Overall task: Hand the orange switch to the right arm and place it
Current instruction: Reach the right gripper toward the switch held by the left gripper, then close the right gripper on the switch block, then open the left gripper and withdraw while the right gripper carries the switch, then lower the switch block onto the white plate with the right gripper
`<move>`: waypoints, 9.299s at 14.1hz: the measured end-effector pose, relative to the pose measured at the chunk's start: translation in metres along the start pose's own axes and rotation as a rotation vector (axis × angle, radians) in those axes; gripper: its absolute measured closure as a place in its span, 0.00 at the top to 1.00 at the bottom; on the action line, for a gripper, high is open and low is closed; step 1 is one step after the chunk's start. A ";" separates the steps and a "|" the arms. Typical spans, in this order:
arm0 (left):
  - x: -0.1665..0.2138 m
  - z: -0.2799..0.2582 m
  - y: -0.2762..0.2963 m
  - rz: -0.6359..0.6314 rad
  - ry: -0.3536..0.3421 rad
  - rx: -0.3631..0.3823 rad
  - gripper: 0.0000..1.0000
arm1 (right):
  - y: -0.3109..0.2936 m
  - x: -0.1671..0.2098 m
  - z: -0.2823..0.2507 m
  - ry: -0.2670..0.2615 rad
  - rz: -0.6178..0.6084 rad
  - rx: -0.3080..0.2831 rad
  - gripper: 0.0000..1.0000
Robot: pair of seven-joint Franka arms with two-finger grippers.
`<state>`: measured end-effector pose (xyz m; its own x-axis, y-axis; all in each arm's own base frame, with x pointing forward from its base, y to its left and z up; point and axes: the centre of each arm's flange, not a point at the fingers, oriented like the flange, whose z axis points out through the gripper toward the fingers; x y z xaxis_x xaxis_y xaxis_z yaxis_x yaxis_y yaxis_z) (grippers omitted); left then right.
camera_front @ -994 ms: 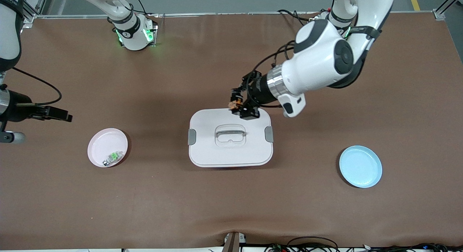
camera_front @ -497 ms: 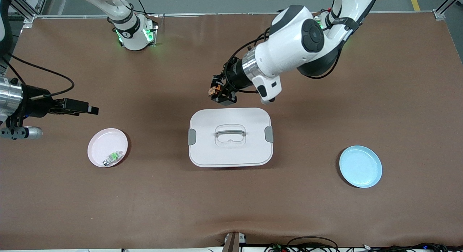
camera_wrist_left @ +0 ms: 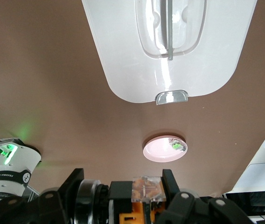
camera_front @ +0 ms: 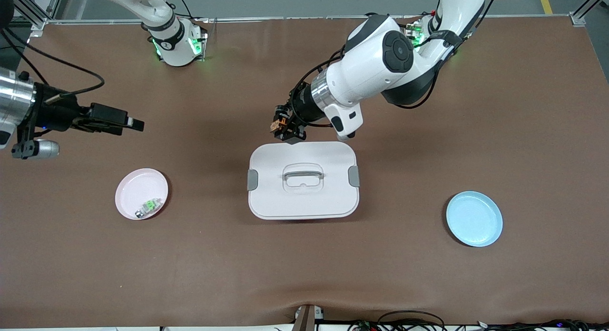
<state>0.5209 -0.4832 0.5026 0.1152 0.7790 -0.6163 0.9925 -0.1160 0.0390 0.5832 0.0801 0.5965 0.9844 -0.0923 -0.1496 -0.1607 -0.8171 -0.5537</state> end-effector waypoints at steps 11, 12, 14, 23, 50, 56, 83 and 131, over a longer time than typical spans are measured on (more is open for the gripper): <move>-0.001 -0.003 0.002 0.001 -0.002 -0.006 0.72 | -0.120 -0.059 0.138 0.119 0.082 0.153 1.00; -0.001 -0.003 0.002 0.000 -0.003 -0.007 0.72 | -0.132 -0.066 0.146 0.130 0.083 0.161 1.00; -0.001 -0.004 0.002 0.000 -0.004 -0.009 0.72 | -0.145 -0.076 0.159 0.141 0.082 0.168 1.00; -0.002 -0.007 0.005 0.005 -0.009 -0.031 0.72 | -0.156 -0.098 0.227 0.197 0.127 0.216 1.00; -0.001 -0.010 0.008 0.023 0.009 -0.048 0.81 | -0.165 -0.095 0.238 0.213 0.105 0.222 0.44; 0.010 -0.022 0.020 0.007 0.012 -0.073 1.00 | -0.158 -0.091 0.237 0.207 -0.015 0.193 0.44; 0.323 -0.217 0.038 1.181 0.511 0.374 1.00 | 0.302 0.022 0.162 -0.167 -1.413 -0.569 0.44; 0.311 -0.337 0.029 1.365 0.495 0.573 1.00 | 0.261 0.106 0.165 -0.178 -1.153 -0.380 1.00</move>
<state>0.5997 -0.0367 0.5766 0.9987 -0.0037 -0.0507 -0.0054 -0.9995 -0.0322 0.6335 -0.0491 0.3007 0.5087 0.8489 0.1435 0.8580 -0.4859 -0.1669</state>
